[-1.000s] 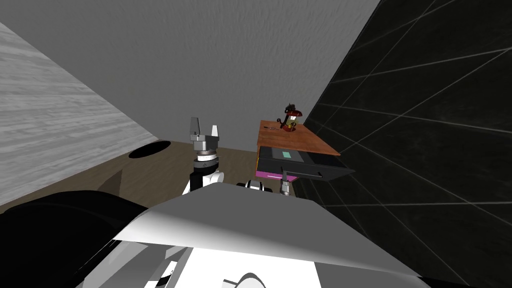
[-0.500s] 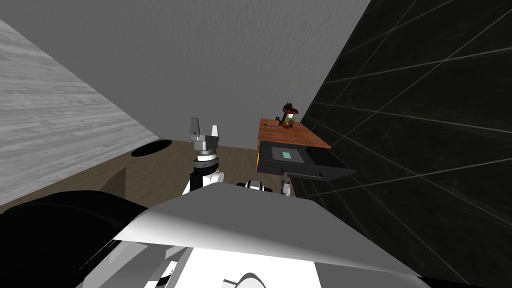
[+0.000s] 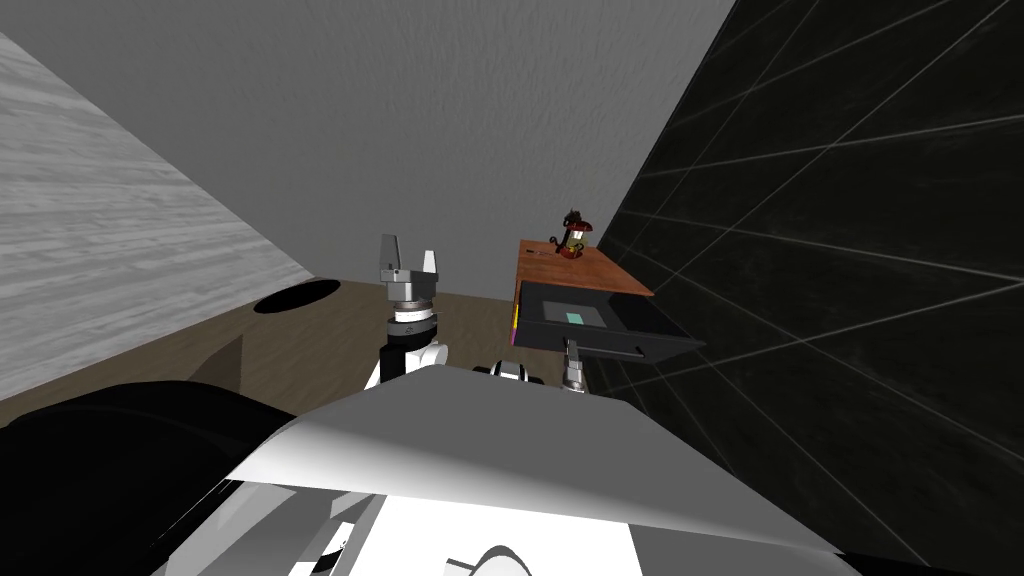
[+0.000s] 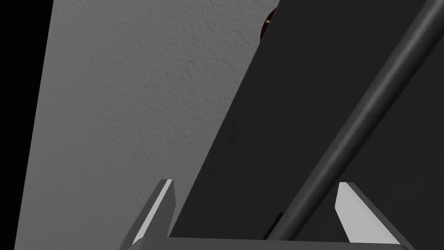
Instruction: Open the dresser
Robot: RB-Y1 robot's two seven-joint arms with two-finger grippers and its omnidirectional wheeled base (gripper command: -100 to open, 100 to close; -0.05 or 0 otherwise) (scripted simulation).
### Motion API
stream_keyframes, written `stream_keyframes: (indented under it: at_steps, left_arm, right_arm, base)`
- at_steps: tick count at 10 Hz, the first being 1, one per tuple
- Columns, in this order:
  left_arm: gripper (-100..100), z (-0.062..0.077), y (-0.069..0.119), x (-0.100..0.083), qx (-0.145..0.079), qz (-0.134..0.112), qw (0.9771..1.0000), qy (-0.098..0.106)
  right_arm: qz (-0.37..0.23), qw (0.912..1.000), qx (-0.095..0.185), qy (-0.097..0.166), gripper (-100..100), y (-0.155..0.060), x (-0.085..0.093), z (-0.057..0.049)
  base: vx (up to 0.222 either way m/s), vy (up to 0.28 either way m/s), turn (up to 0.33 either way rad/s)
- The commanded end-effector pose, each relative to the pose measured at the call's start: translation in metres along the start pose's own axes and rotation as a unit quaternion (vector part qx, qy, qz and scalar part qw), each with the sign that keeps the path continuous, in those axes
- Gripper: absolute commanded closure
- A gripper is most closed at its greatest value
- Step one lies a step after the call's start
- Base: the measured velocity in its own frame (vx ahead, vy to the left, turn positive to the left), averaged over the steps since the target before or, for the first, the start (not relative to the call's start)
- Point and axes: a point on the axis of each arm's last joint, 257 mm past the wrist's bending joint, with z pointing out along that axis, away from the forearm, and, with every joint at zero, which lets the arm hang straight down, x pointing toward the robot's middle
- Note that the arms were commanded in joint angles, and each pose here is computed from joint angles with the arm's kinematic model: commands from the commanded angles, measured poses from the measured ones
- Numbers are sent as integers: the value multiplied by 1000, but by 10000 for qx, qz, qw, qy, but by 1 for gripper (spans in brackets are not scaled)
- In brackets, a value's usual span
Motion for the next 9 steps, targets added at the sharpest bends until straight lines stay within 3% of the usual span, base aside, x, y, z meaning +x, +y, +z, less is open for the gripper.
stream_keyframes:
  at_steps: [1,5,6,7,8,9]
  left_arm:
    - [0,0,0,0,0,0,10000,0]
    - [0,0,0,0,0,0,10000,0]
    - [0,0,0,0,0,0,10000,0]
    - [0,0,0,0,0,0,10000,0]
    - [0,0,0,0,0,0,10000,0]
    - [0,0,0,0,0,0,10000,0]
  right_arm:
    - [25,10000,24,-2,-100,-7,4,13]
    - [70,10000,37,-38,-100,-20,8,34]
    - [71,10000,41,-36,-100,-20,8,35]
    - [80,9998,-105,-114,-100,-12,4,28]
    - [80,9998,-140,-133,0,-10,3,27]
    - [78,9997,-170,-146,0,-8,2,26]
  base:
    - [-17,-1,-20]
    - [-34,3,-18]
    - [-21,3,-2]
    - [0,0,0]
    - [0,0,0]
    - [0,0,0]
